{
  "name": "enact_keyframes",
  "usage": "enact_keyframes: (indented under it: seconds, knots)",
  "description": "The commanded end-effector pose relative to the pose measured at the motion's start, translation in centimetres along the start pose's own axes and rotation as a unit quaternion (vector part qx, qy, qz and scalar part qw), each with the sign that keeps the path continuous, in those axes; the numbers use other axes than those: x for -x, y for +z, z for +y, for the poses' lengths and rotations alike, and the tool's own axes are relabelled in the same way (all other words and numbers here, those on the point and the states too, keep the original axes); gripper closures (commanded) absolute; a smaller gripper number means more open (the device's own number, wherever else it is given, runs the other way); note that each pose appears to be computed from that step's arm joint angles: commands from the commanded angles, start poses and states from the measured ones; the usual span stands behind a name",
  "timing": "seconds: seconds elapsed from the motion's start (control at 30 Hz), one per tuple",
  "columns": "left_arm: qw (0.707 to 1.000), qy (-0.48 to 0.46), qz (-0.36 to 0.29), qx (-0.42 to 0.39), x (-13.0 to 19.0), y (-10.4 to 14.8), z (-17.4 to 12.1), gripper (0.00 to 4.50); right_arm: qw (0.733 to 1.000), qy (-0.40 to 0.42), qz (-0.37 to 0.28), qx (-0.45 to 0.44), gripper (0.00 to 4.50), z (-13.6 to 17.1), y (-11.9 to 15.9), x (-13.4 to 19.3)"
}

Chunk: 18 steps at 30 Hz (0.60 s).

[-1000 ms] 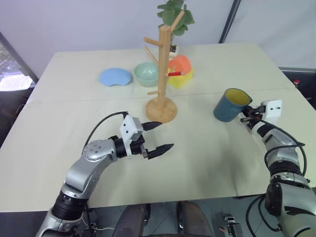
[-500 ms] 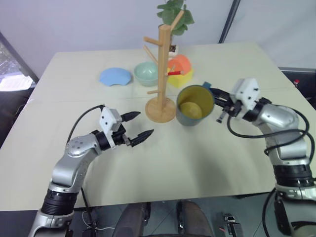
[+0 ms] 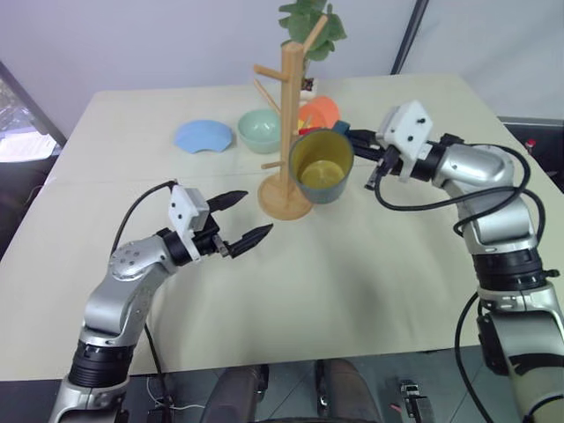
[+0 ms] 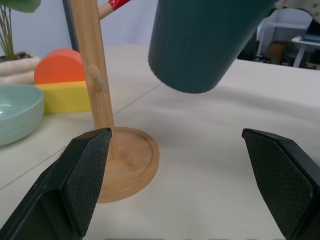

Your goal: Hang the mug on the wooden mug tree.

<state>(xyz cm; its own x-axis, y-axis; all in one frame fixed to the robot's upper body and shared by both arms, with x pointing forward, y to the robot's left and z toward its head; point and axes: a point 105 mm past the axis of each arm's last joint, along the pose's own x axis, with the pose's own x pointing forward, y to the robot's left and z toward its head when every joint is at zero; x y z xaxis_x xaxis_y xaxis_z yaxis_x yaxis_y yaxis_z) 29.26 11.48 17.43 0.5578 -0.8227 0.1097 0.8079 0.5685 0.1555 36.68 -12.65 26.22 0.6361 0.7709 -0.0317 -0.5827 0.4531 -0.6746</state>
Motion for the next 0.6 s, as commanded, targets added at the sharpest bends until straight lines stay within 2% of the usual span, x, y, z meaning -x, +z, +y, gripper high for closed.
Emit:
enact_keyframes:
  seconds: [0.03, 0.6]
  knots:
    - [1.000, 0.008, -0.022, -0.018, 0.4, 1.6, 0.1, 0.00, 1.000, -0.006, -0.018, 0.022, 4.44, -0.8, 1.3, -0.5]
    - [0.999, 0.018, -0.037, -0.023, 0.8, 2.9, 0.0, 0.00, 0.999, 0.017, 0.000, 0.038, 4.44, -0.9, 1.5, -4.6]
